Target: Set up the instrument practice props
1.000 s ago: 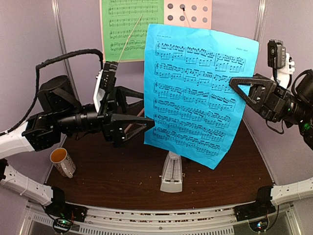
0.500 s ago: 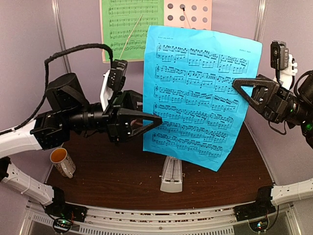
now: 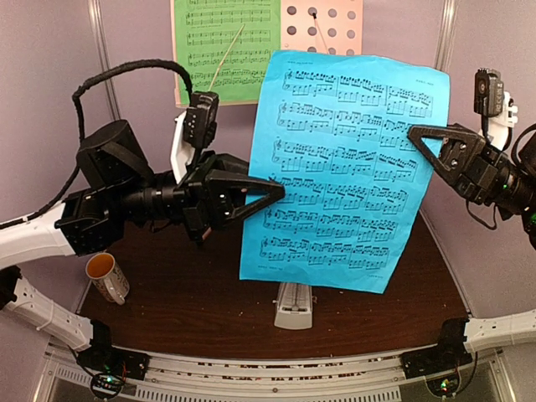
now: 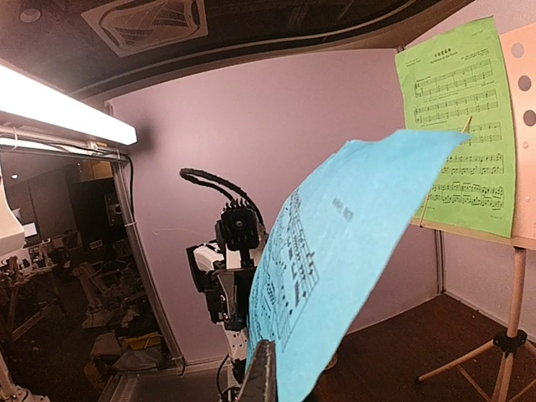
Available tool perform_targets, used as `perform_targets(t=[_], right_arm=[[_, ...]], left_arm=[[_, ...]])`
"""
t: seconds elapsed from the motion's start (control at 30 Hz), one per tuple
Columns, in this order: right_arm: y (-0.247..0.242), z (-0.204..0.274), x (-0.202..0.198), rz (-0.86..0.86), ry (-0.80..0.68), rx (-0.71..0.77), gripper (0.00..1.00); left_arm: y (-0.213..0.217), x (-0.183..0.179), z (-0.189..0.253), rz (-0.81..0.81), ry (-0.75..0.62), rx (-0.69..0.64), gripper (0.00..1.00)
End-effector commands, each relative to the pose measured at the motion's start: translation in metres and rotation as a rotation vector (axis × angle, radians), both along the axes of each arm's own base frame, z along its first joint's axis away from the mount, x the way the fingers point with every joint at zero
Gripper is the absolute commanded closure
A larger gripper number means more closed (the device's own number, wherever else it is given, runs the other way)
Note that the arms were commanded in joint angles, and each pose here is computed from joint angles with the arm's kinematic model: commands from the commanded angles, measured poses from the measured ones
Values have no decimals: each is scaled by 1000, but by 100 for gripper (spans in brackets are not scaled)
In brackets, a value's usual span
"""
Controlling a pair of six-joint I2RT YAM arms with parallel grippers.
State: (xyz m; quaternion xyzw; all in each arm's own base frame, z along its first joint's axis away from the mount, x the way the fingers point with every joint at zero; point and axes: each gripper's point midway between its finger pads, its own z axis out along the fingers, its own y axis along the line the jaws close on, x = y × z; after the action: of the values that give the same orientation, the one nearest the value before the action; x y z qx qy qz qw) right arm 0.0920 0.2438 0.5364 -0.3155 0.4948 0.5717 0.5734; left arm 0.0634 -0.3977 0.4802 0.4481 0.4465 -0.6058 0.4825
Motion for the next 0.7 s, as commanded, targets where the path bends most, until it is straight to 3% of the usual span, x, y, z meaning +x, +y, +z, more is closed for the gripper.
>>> perform_targets(t=[0.0,0.1,0.3,0.37,0.47,0.67], right_arm=[[-4,2,7,-39,-11,3,100],[-7,2,14,-70,-12,1,100],[-16,-2,44,-204,13,-28,100],[-20,0,53,-242,21,-14,91],[-25,8,68,-300,21,7,70],[-40,49,93,-410,-32,100,56]], left_arm=[[-1,1,31,10,-14,-71,89],[-6,5,35,26,-11,-60,99],[-10,17,42,91,-5,-59,100],[-12,21,43,113,-22,-49,100],[-14,31,54,183,-90,-28,100],[-8,52,85,271,-226,-21,100]])
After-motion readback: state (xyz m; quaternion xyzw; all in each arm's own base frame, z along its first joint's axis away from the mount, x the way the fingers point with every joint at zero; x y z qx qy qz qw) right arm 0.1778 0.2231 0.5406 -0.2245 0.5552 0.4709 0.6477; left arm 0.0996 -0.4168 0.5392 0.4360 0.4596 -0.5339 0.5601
